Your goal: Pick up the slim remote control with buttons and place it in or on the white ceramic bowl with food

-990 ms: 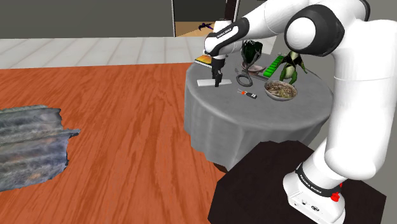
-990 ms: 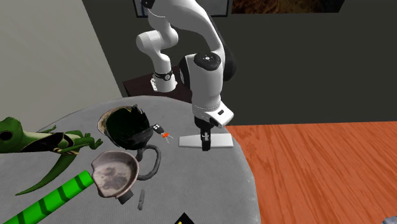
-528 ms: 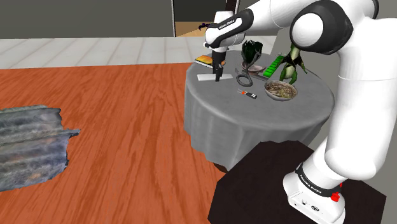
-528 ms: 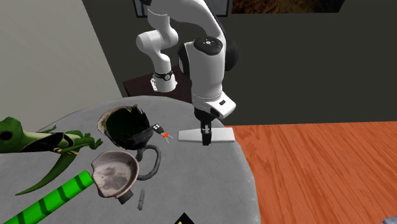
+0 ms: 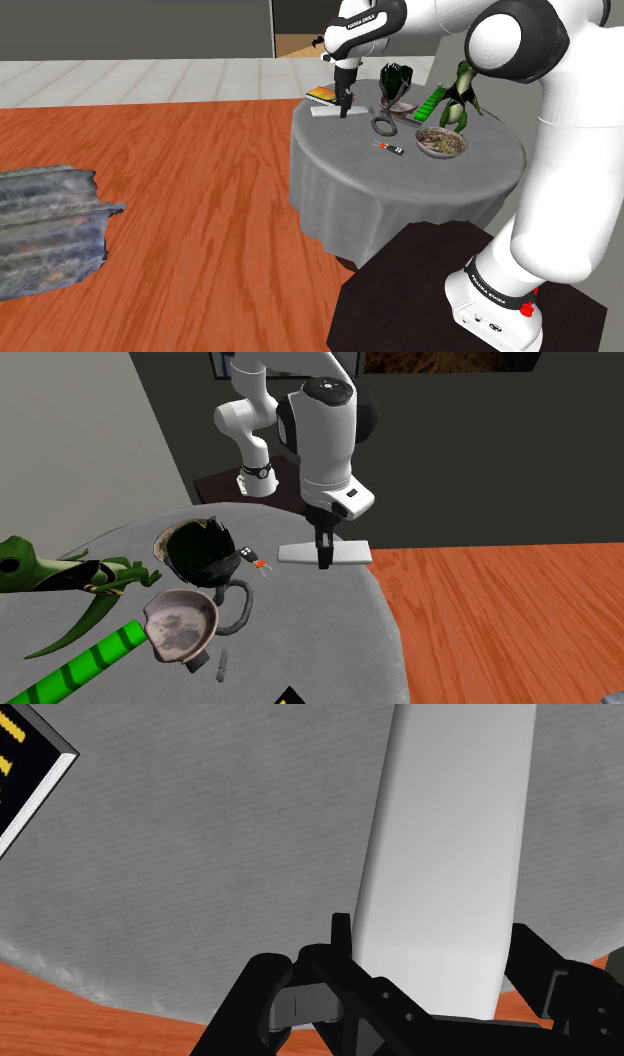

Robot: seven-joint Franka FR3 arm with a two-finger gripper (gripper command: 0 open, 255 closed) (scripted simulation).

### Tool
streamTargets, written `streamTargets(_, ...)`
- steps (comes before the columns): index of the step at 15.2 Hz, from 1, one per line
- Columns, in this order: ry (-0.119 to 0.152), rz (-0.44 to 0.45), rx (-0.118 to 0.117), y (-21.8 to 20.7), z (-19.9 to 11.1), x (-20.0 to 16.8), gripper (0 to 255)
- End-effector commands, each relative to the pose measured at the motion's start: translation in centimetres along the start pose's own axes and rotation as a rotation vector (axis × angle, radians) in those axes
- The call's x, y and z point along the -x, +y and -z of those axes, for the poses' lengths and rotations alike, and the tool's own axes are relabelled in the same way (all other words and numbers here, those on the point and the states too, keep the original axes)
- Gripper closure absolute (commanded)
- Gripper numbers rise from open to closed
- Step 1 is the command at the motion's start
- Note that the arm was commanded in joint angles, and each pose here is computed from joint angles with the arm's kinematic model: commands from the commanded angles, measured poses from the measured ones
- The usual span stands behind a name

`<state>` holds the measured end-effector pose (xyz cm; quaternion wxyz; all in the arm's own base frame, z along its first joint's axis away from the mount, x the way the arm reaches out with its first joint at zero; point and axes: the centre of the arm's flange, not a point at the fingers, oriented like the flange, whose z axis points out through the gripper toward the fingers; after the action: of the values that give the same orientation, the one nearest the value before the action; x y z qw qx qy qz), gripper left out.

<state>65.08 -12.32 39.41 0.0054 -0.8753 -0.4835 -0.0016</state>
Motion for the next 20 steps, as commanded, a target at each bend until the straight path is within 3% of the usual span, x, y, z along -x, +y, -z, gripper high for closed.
streamTargets(1, 0.0, 0.0, 0.0, 0.0, 1.0, 0.0, 255)
streamTargets(6, 0.0, 0.0, 0.0, 0.0, 3.3, 0.0, 255)
streamTargets(20, 0.0, 0.0, 0.0, -5.8, 3.5, 17.5, 255)
